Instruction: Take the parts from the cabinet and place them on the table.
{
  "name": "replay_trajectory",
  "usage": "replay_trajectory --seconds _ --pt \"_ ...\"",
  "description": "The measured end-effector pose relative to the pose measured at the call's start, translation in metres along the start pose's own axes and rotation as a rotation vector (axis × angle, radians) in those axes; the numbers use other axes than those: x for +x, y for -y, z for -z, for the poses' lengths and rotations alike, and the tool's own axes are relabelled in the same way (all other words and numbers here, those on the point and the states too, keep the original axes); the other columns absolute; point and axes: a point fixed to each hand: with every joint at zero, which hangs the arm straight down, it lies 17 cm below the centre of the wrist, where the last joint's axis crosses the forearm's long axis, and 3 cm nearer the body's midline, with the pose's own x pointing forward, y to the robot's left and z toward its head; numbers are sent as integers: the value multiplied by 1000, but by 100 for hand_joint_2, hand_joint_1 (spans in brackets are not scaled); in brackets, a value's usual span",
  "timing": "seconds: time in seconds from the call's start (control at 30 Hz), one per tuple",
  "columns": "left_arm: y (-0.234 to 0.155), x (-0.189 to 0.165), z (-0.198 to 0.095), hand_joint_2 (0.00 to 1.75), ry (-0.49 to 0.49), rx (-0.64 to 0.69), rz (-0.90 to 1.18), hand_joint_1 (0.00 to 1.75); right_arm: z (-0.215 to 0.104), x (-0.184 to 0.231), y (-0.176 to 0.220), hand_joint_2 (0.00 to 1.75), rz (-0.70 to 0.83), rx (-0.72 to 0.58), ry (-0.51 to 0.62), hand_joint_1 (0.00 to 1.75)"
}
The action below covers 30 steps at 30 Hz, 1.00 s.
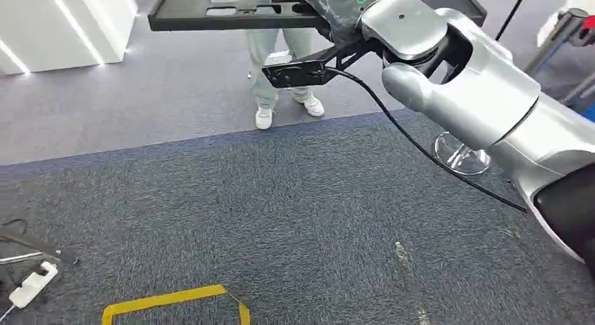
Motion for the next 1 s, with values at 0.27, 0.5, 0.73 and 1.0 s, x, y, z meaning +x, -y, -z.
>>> replay_trajectory --seconds 0.27,0.5,0.73,1.0 --pt "-3 2 0 175 5 10 1 0 -1 -10 2 175 2 -2 -12 175" --pt "-3 1 0 175 -14 19 6 0 -2 -12 -12 175 23 20 -12 175" --pt "-4 -2 1 175 -20 19 6 0 -1 -15 -14 175 27 22 -14 175" --pt "-2 -2 0 175 -15 18 20 0 2 -11 -9 175 28 11 -4 175"
